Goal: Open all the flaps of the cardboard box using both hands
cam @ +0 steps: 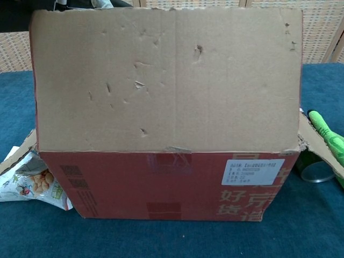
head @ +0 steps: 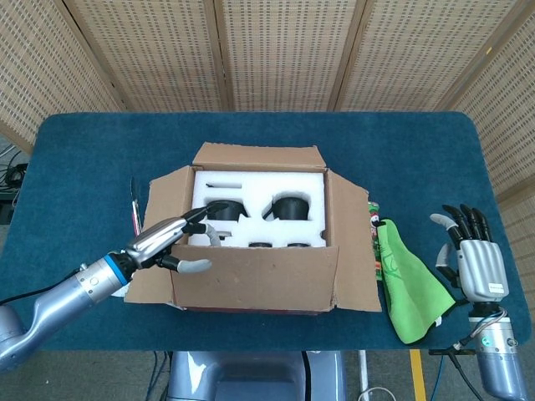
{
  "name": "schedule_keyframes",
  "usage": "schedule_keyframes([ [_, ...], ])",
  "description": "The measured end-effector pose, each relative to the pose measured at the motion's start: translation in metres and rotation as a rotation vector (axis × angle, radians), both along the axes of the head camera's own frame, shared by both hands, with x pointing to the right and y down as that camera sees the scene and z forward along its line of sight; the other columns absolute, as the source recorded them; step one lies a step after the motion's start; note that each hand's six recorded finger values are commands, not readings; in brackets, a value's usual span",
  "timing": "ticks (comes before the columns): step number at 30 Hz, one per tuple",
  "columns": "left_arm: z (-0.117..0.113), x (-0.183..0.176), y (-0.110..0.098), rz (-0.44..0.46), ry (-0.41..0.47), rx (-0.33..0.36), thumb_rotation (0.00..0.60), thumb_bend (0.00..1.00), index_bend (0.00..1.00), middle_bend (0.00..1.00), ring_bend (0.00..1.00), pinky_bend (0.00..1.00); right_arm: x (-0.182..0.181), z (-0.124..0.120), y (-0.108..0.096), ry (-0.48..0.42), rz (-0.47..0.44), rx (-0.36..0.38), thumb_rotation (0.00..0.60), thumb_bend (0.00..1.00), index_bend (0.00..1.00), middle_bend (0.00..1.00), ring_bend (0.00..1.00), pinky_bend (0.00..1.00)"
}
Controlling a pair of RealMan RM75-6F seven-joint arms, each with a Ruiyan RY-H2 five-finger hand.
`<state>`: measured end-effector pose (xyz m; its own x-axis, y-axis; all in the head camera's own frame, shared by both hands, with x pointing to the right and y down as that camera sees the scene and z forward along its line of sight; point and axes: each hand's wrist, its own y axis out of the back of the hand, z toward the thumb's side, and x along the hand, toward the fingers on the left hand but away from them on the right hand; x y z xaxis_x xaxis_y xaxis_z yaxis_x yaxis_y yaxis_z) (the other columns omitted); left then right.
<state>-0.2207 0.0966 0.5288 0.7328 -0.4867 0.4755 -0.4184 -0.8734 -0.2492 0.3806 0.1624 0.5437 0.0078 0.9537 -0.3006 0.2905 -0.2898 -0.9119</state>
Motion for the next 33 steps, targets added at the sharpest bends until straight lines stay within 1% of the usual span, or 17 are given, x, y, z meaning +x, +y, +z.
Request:
schedule_keyframes([
  [6,-0.011,-0.004,0.014,0.068,0.060,-0.066,0.161,0.04,0.46,0.00,0.00,0.00,-0.001,-0.001,0.000,0.000,-0.001,0.000,0.600,0.85,0.22,0.14,0.00,0.00],
  [11,-0.017,-0.009,0.024,0.138,0.079,-0.086,0.160,0.04,0.46,0.00,0.00,0.00,-0.002,-0.001,0.000,0.003,-0.001,0.001,0.600,0.85,0.22,0.14,0.00,0.00],
  [21,-0.015,-0.016,0.042,0.240,0.041,-0.105,0.159,0.04,0.46,0.00,0.00,0.00,-0.002,-0.002,0.001,0.001,-0.002,0.001,0.600,0.85,0.22,0.14,0.00,0.00],
  [27,-0.013,-0.018,0.053,0.284,0.018,-0.115,0.157,0.04,0.46,0.00,0.00,0.00,-0.002,-0.002,0.001,0.000,-0.002,0.001,0.600,0.85,0.22,0.14,0.00,0.00],
  [33,-0.013,-0.017,0.062,0.320,0.015,-0.125,0.153,0.04,0.46,0.00,0.00,0.00,-0.002,-0.003,0.001,-0.002,-0.002,0.004,0.600,0.85,0.22,0.14,0.00,0.00],
])
